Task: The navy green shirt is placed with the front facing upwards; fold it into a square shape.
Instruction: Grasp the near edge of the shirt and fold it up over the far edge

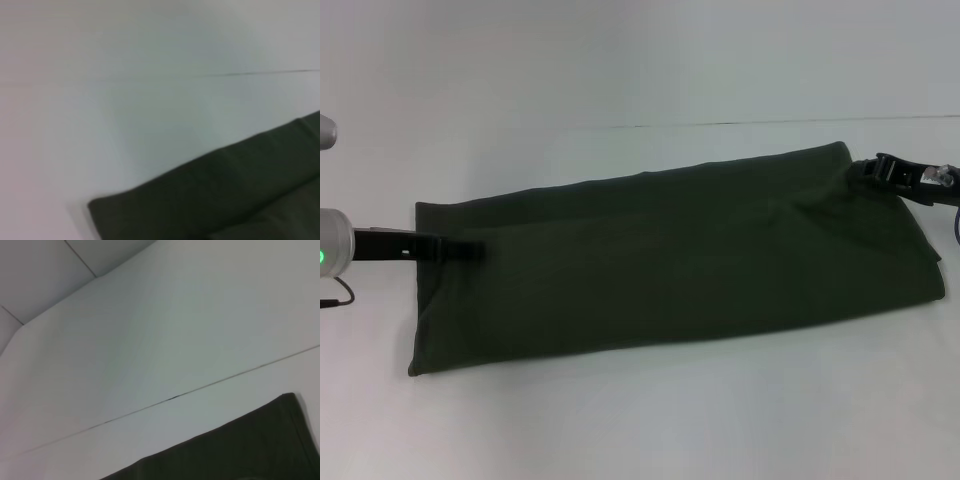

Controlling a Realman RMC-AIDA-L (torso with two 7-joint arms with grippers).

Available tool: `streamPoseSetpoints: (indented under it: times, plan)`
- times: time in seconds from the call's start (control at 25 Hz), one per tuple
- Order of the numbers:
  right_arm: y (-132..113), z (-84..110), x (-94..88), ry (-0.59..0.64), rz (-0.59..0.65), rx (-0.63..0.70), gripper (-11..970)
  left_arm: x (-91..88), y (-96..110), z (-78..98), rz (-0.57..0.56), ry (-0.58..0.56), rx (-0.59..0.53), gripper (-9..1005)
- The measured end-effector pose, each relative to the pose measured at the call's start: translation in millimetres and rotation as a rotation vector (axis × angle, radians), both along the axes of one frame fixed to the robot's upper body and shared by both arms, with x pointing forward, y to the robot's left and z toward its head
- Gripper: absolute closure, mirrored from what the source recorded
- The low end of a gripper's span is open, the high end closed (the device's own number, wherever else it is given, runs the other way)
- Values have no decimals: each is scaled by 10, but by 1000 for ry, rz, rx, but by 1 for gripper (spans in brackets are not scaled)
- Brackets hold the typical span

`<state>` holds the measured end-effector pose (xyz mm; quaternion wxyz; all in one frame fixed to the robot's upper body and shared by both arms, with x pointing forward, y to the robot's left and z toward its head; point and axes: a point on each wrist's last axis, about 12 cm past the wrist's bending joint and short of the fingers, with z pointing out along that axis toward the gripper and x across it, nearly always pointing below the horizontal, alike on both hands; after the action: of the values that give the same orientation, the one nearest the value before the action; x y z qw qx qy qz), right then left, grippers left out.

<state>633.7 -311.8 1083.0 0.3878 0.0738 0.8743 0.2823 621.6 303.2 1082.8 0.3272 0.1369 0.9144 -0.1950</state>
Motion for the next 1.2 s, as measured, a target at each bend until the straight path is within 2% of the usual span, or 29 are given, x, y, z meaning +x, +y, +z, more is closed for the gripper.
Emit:
streamPoseSetpoints:
  times: [0.64,1.0,1.2]
  plan:
    - [-7,-6,11,-2,-11,-10,919,18,-144,-13,-39,19,8,211]
    - [9,-9,15,-1,-8,-9,919,42,-142,-9,2,18,5,278]
    - [10,-12,14,0,-7,-9,919,45,-150,-21,1,15,15,496]
